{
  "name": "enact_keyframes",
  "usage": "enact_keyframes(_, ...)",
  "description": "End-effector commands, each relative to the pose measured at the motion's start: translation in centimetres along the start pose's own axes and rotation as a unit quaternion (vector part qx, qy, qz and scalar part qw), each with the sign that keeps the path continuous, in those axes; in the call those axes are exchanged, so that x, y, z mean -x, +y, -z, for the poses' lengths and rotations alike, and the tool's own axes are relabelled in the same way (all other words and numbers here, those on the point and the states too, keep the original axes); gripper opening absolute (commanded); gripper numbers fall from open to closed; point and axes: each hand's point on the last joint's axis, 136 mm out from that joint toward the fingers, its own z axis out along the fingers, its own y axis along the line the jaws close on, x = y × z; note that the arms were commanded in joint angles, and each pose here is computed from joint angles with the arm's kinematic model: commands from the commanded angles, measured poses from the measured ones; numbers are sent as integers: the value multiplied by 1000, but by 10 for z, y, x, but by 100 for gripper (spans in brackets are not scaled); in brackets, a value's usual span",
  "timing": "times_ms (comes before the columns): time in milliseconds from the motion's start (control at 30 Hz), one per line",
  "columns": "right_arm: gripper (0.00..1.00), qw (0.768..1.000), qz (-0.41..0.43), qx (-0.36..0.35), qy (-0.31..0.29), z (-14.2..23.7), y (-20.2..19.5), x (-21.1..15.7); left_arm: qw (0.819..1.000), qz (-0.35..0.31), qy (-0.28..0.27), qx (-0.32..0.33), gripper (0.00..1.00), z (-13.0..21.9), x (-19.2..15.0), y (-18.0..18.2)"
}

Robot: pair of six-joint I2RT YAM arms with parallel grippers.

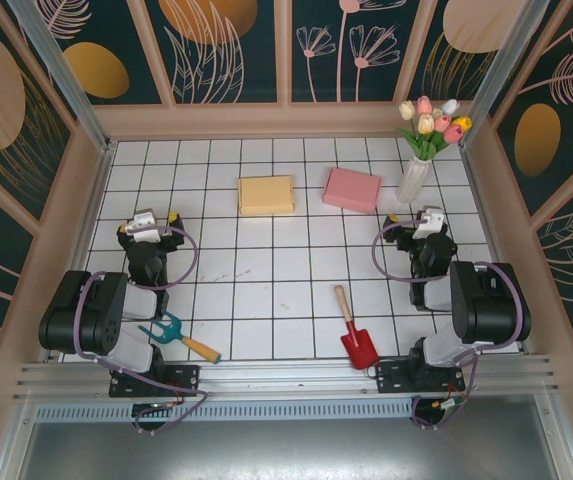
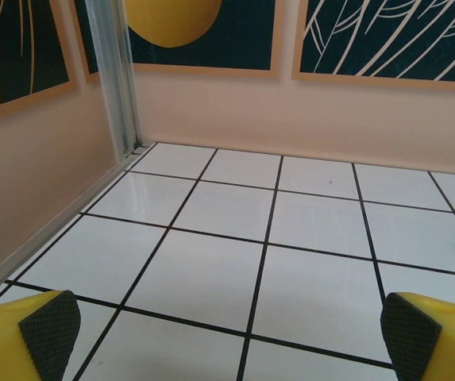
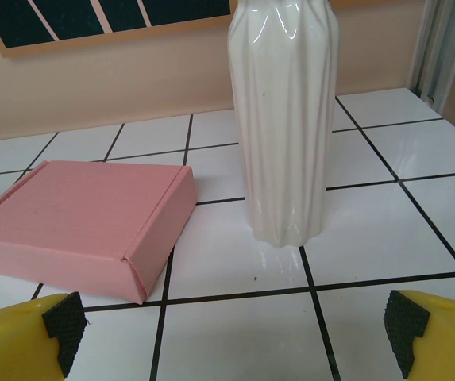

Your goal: Fold the paper box

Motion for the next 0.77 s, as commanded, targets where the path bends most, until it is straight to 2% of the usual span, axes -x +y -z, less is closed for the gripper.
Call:
enact_keyframes(0, 99, 1000, -5, -6, -12, -2, -3, 8, 1000, 6, -8, 0, 99, -2, 5, 1)
enact_keyframes(500, 99, 1000, -5, -6, -12, -2, -3, 8, 1000, 7, -6, -1, 99, -3, 5, 0)
enact_keyframes(600, 99, 1000, -5, -6, -12, -2, -3, 8, 1000, 11, 13, -16, 99, -12, 0, -1)
enact_keyframes(733, 99, 1000, -5, -6, -12, -3, -3, 8, 999, 6, 3, -36, 99, -6, 4, -6)
